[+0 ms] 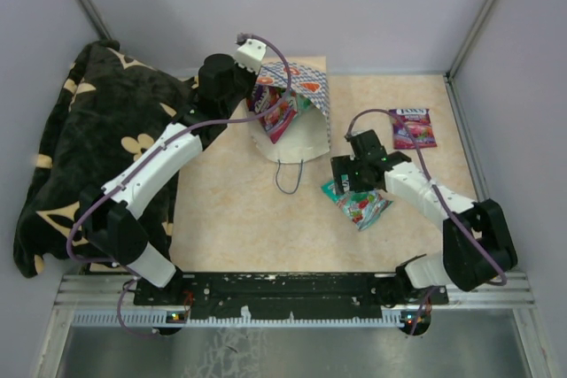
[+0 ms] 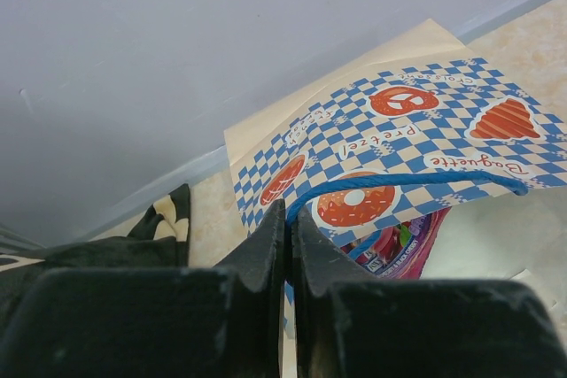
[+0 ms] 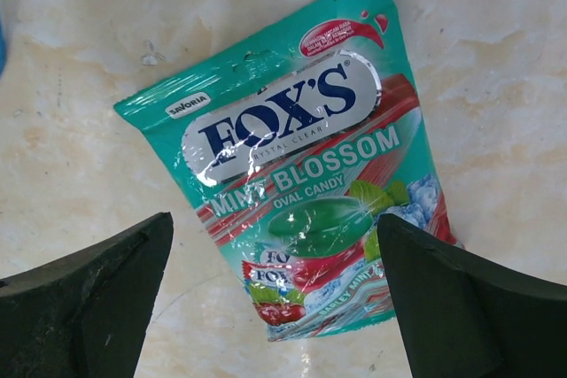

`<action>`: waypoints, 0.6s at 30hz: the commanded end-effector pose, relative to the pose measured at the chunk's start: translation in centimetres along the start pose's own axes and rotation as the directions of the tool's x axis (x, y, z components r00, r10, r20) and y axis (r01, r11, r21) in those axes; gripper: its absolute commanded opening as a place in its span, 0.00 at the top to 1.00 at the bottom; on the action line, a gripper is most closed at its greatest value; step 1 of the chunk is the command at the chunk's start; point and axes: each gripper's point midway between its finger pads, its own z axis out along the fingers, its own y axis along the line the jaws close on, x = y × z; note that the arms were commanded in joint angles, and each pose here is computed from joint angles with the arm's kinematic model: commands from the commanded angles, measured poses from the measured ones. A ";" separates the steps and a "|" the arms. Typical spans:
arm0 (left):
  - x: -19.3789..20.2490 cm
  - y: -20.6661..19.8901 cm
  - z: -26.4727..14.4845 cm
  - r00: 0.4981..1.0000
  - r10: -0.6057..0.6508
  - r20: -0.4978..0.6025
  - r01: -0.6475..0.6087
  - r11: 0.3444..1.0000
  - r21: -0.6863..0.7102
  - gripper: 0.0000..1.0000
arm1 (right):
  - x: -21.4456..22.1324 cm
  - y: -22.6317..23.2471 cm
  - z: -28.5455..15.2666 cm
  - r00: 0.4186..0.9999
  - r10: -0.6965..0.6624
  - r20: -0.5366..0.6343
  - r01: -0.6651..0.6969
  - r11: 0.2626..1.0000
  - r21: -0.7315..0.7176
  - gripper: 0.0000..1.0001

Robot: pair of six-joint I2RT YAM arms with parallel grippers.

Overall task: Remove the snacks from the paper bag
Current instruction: Adjust the snack at the center of the board.

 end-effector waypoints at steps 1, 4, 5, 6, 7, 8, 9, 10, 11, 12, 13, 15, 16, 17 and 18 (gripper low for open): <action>-1.5 1.4 -1.0 0.999 0.001 0.037 0.000 1.000 -0.031 0.94 | 0.7 0.1 1.5 0.999 0.000 -0.046 0.000 1.000 -0.005 0.01; -1.4 1.4 -0.9 0.999 0.001 0.035 0.000 1.000 -0.032 0.94 | 1.1 0.4 2.2 0.998 0.016 -0.064 -0.017 1.000 -0.015 0.01; -1.4 1.4 -0.8 0.999 0.002 0.033 -0.001 0.999 -0.033 0.94 | 1.2 0.5 2.4 0.997 0.024 -0.068 -0.025 0.999 -0.020 0.01; -1.4 1.4 -0.8 0.999 0.002 0.033 -0.001 0.999 -0.032 0.94 | 1.3 0.6 2.5 0.997 0.031 -0.070 -0.033 0.999 -0.026 0.01; -1.3 1.4 -0.8 1.000 0.002 0.031 -0.001 0.999 -0.033 0.94 | 1.4 0.7 2.7 0.997 0.039 -0.073 -0.041 0.999 -0.028 0.01; -1.3 1.4 -0.7 0.999 0.002 0.032 -0.001 0.999 -0.034 0.94 | 1.4 0.8 2.9 0.996 0.048 -0.071 -0.050 0.998 -0.028 0.01; -1.3 1.4 -0.7 0.999 0.002 0.033 -0.001 0.999 -0.033 0.94 | 1.6 0.8 3.1 0.996 0.056 -0.076 -0.058 0.998 -0.024 0.01; -1.3 1.4 -0.7 0.999 0.002 0.032 -0.001 0.999 -0.032 0.94 | 1.8 0.7 3.3 0.995 0.063 -0.082 -0.065 0.998 -0.019 0.01; -1.3 1.4 -0.7 0.999 0.002 0.033 -0.001 0.999 -0.032 0.94 | 2.1 0.6 3.6 0.993 0.071 -0.089 -0.072 0.997 -0.008 0.01; -1.3 1.3 -0.6 0.999 0.003 0.033 -0.002 1.000 -0.031 0.94 | 2.4 0.4 3.8 0.992 0.082 -0.097 -0.082 0.997 0.006 0.01; -1.2 1.3 -0.6 1.000 0.002 0.031 -0.001 1.000 -0.030 0.94 | 2.7 0.2 4.0 0.990 0.090 -0.105 -0.088 0.996 0.021 0.01; -1.2 1.3 -0.6 1.000 0.000 0.031 0.001 1.000 -0.030 0.94 | 3.4 -0.2 4.5 0.985 0.124 -0.118 -0.118 0.991 0.057 0.01; -1.2 1.2 -0.6 1.000 0.000 0.031 0.001 1.000 -0.028 0.94 | 3.8 -0.3 4.8 0.982 0.142 -0.126 -0.133 0.988 0.077 0.01; -1.2 1.2 -0.5 1.000 0.000 0.030 0.001 1.000 -0.026 0.94 | 4.0 -0.5 5.0 0.977 0.169 -0.128 -0.157 0.983 0.098 0.01; -1.2 1.2 -0.5 1.000 -0.003 0.030 0.003 1.000 -0.027 0.94 | 4.1 -0.7 5.2 0.971 0.203 -0.123 -0.188 0.974 0.125 0.01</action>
